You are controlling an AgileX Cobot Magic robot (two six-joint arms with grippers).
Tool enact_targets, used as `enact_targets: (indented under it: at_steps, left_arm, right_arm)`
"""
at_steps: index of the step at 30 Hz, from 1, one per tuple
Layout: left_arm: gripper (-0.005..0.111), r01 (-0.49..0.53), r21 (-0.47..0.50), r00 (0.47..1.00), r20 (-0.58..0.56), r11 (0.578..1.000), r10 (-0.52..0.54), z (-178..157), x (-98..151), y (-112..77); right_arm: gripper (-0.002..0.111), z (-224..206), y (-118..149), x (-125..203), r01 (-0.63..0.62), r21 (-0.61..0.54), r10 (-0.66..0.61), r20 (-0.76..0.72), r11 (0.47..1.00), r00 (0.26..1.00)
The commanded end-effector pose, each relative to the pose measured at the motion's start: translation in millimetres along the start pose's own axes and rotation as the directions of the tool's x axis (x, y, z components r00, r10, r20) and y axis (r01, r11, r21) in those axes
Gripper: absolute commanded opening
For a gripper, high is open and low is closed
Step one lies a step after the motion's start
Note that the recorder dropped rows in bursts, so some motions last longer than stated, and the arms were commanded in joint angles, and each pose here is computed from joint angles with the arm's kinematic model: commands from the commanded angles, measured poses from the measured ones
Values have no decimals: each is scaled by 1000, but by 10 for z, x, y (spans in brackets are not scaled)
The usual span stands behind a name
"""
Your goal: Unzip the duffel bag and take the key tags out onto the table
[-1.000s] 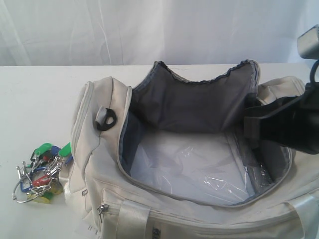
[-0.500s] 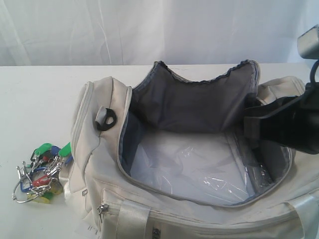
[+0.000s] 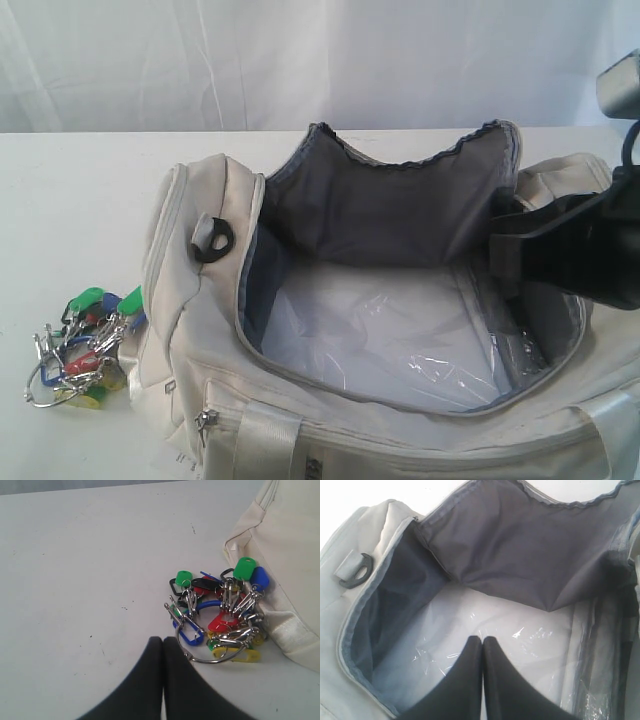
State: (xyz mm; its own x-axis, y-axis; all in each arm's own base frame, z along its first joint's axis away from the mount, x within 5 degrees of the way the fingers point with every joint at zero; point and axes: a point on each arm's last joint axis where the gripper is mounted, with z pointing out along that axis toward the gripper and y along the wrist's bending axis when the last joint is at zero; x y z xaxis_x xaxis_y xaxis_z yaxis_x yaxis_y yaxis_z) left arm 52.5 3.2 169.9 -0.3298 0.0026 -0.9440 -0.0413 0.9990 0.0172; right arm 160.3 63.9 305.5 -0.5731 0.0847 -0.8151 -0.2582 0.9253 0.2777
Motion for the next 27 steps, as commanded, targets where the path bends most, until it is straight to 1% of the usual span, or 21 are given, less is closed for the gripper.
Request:
enact_targets:
  at_steps: [1,5,9,11,13,15,18,20,23,27]
  left_arm:
    - [0,13,-2,1000,5,1000,-13,3,9,0]
    - [0,13,-2,1000,5,1000,-13,3,9,0]
    - [0,13,-2,1000,5,1000,-13,3,9,0]
    - [0,13,-2,1000,5,1000,-13,3,9,0]
    - [0,13,-2,1000,5,1000,-13,3,9,0]
    - [0,13,-2,1000,5,1000,-13,3,9,0]
    - [0,13,-2,1000,5,1000,-13,3,9,0]
    - [0,13,-2,1000,5,1000,-13,3,9,0]
    - [0,13,-2,1000,5,1000,-13,3,9,0]
    - [0,13,-2,1000,5,1000,-13,3,9,0]
  right_arm:
    - [0,-57,9,-9,5,-5,-5,26,1000,1000]
    - [0,-272,-4,-44,4,-3,-3,113,1000,994]
    - [0,-681,-99,-82,-39,64,18,296,997,955]
    - [0,-908,-133,-68,-66,114,16,396,991,918]
    - [0,-1273,-106,32,-102,175,-9,541,979,841]
    - [0,-1480,-35,182,-100,197,-36,587,975,809]
    - [0,-1642,43,377,-65,205,-71,594,977,801]
    - [0,-1723,75,437,-53,206,-90,626,977,775]
    - [0,-1691,60,468,-31,223,-116,616,974,779]
    - [0,-1534,-80,607,-1,324,-195,571,946,797]
